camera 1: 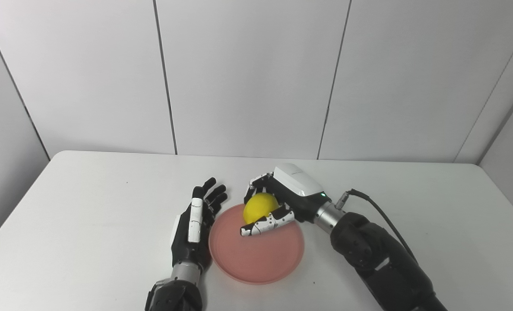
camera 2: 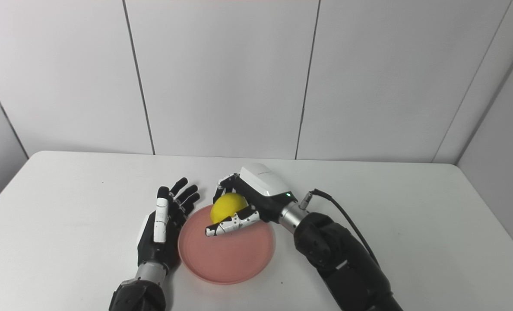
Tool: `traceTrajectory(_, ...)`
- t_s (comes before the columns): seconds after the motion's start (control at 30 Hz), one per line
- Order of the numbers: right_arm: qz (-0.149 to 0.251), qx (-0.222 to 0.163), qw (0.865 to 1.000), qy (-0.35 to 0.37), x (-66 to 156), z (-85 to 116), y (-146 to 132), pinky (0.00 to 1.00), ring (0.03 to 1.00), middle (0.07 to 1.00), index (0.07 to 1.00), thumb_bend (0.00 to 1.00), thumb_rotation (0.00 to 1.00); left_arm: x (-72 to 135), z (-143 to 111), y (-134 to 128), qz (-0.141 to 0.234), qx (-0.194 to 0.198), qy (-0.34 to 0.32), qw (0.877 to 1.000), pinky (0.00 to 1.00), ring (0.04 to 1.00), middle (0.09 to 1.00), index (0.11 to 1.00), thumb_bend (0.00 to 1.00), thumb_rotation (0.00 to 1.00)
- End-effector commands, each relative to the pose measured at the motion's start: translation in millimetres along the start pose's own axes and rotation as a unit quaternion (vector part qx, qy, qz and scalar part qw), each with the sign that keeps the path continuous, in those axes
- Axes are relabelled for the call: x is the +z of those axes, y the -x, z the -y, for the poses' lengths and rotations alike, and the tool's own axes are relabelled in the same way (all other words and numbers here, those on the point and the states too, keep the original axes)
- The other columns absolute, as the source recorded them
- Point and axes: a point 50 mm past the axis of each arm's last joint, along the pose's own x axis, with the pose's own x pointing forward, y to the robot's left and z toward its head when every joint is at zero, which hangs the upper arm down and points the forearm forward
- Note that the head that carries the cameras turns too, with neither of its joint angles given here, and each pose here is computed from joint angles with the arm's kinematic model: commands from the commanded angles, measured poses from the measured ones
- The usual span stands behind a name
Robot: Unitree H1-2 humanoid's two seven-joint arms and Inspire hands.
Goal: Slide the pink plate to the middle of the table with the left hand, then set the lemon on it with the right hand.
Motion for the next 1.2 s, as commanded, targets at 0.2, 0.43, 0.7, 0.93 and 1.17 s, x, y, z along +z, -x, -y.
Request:
traceTrajectory(0.2,0.052,-0.017,0.998,0.033,21.3,27.7,-17.8,0.21,0.258,0.338,0.416,0.49,0.51,-36.9,-6.3,10.1,-0.080,0.044,0.011,0.996,0.96,0.844,0.805,0.810,0.83,0.84)
traceTrajectory(0.43,0.056,0.011,0.996,0.074,24.7,18.2,-16.5,0.25,0.307,0.376,0.439,0.50,0.55,-37.0,-7.8,10.1,-0.080,0.045,0.016,0.996,0.97,0.846,0.804,0.803,0.84,0.83)
traceTrajectory(0.7,0.050,0.023,0.995,0.078,13.1,-1.1,-15.3,0.26,0.309,0.377,0.445,0.51,0.52,-36.3,-7.5,10.5,-0.084,0.047,0.013,0.995,0.96,0.844,0.801,0.815,0.83,0.84)
traceTrajectory(0.93,0.058,0.028,0.992,0.111,8.3,-8.8,-12.9,0.23,0.280,0.352,0.435,0.50,0.52,-35.9,-7.3,10.9,-0.084,0.048,0.011,0.995,0.97,0.851,0.816,0.830,0.83,0.85)
traceTrajectory(1.17,0.073,0.027,0.989,0.126,10.9,-8.7,-12.0,0.20,0.260,0.338,0.428,0.50,0.50,-36.5,-7.0,11.7,-0.085,0.048,0.011,0.995,0.95,0.842,0.811,0.828,0.83,0.86)
